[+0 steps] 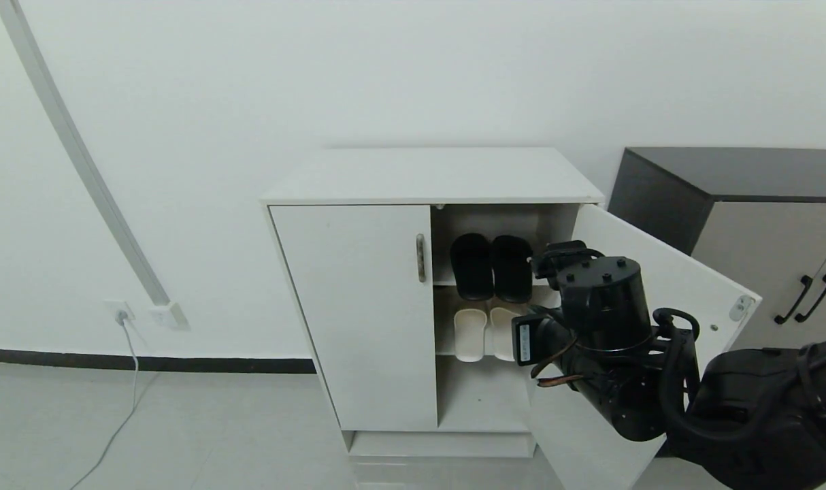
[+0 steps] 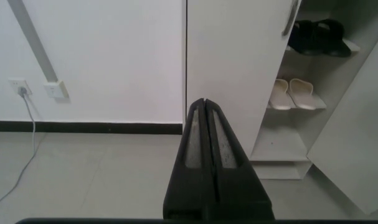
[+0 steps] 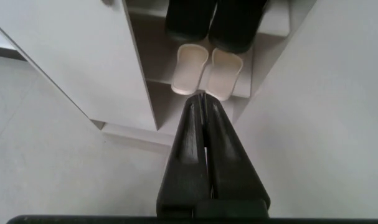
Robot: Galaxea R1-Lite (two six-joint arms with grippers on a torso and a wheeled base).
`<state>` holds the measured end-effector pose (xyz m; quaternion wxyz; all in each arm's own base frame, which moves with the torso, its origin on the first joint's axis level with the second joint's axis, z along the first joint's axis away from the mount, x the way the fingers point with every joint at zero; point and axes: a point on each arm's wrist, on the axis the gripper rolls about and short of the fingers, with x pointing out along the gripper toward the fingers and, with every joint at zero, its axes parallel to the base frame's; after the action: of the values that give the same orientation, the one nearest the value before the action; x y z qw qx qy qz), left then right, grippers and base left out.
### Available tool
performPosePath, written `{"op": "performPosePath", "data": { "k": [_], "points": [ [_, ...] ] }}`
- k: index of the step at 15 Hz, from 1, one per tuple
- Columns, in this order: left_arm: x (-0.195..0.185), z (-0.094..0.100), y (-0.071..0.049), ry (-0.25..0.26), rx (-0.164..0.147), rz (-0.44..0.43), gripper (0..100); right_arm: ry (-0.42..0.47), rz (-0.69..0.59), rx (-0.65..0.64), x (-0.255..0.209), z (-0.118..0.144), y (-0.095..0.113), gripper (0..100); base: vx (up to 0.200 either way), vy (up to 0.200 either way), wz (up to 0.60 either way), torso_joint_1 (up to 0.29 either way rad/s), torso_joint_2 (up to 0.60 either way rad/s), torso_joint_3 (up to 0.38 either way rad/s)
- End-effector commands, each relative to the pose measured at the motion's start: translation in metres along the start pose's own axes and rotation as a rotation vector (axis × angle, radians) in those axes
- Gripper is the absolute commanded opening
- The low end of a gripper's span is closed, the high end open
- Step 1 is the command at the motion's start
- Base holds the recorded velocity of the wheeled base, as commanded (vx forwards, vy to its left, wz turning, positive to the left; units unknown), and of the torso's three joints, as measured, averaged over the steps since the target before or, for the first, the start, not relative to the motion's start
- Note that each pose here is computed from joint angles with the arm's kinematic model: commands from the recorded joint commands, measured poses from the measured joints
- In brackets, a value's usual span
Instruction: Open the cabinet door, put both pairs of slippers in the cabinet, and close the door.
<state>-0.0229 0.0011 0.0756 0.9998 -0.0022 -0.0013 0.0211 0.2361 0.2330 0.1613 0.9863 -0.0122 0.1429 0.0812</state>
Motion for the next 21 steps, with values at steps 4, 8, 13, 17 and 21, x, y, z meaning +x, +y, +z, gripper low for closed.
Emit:
{"op": "performPosePath", "data": {
  "k": [4, 8, 13, 17, 21],
  "points": [
    [0.0, 0.0, 0.0, 0.001, 0.0, 0.001, 0, 0.0, -0.002, 0.0, 0.001, 0.0, -0.001, 0, 0.0, 0.0, 0.0, 0.19, -0.5, -0.309],
    [0.0, 0.0, 0.0, 0.001, 0.0, 0.001, 0, -0.006, -0.002, -0.009, 0.001, 0.002, -0.001, 0, 0.0, 0.0, 0.0, 0.218, -0.54, -0.317],
    [0.0, 0.0, 0.0, 0.003, 0.001, -0.002, 0, -0.023, 0.001, 0.002, -0.005, 0.008, -0.003, 0, 0.0, 0.0, 0.0, 0.246, -0.57, -0.32],
    [0.0, 0.0, 0.0, 0.003, 0.006, -0.001, 0, -0.04, 0.006, 0.005, -0.011, 0.014, -0.006, 0, 0.0, 0.0, 0.0, 0.255, -0.57, -0.312],
    [0.0, 0.0, 0.0, 0.003, 0.007, -0.001, 0, -0.043, 0.011, 0.0, -0.013, 0.015, -0.007, 0, 0.0, 0.0, 0.0, 0.065, -0.14, -0.073]
  ]
}}
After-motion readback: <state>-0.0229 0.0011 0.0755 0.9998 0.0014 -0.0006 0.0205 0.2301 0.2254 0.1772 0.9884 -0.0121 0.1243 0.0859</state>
